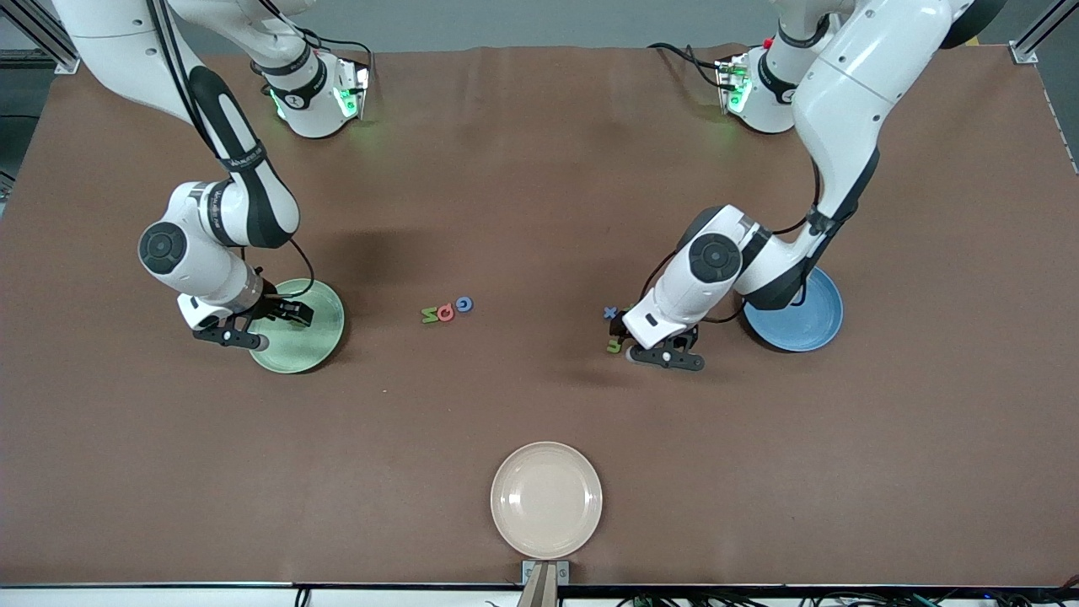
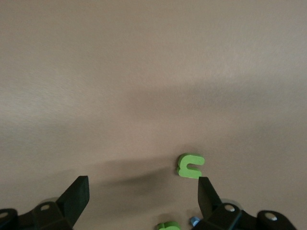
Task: Sort upper and lower case letters into plates
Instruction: 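Grasp the green n with the left gripper while the right gripper grasps N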
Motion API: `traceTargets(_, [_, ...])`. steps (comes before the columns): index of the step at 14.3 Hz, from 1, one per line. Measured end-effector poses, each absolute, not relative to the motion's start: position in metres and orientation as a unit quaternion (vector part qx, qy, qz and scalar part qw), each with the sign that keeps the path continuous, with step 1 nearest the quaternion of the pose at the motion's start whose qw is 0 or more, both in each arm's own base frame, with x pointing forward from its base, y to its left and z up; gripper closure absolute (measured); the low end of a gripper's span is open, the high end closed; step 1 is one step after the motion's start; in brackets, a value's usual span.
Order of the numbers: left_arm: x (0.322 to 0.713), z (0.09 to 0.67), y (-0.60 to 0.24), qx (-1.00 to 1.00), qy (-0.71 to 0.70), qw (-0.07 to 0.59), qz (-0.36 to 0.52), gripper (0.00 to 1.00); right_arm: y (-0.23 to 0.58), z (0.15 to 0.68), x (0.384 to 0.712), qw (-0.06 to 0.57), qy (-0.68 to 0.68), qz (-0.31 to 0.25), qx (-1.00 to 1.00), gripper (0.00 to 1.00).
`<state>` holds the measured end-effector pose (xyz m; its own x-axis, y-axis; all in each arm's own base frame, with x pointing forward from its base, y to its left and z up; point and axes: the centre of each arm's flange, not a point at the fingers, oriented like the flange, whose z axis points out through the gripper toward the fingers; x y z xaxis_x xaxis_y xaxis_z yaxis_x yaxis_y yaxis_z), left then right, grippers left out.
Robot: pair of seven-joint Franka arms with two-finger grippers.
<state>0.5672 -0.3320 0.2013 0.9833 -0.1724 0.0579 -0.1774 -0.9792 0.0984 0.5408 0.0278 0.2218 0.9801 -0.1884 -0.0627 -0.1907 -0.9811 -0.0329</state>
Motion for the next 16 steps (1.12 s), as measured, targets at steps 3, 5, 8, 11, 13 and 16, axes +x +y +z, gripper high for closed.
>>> traceTargets(3, [0.569,0.195,-0.348,0.994,-0.101,0.036,0.014,0.00,0.060,0.254,0.561,0.025,0.113,0.038,-0.993,0.00])
traceTargets(5, [0.567,0.193,-0.360,0.994,-0.106,0.037,0.013,0.00,0.096,0.262,0.564,0.025,0.126,0.030,-0.991,0.00])
traceTargets(8, [0.561,0.186,-0.374,0.993,-0.112,0.033,0.010,0.01,0.144,0.265,0.560,0.027,0.152,0.018,-0.988,0.00])
traceTargets(11, [0.560,0.178,-0.376,0.993,-0.114,0.027,0.009,0.02,0.166,0.255,0.557,0.028,0.187,0.010,-0.982,0.00])
traceTargets(13, [0.560,0.178,-0.376,0.993,-0.115,0.026,0.009,0.15,0.181,0.243,0.553,0.027,0.239,0.008,-0.971,0.00])
traceTargets(16, [0.557,0.174,-0.380,0.992,-0.121,0.018,0.010,0.30,0.215,0.222,0.542,0.024,0.310,0.006,-0.950,0.00])
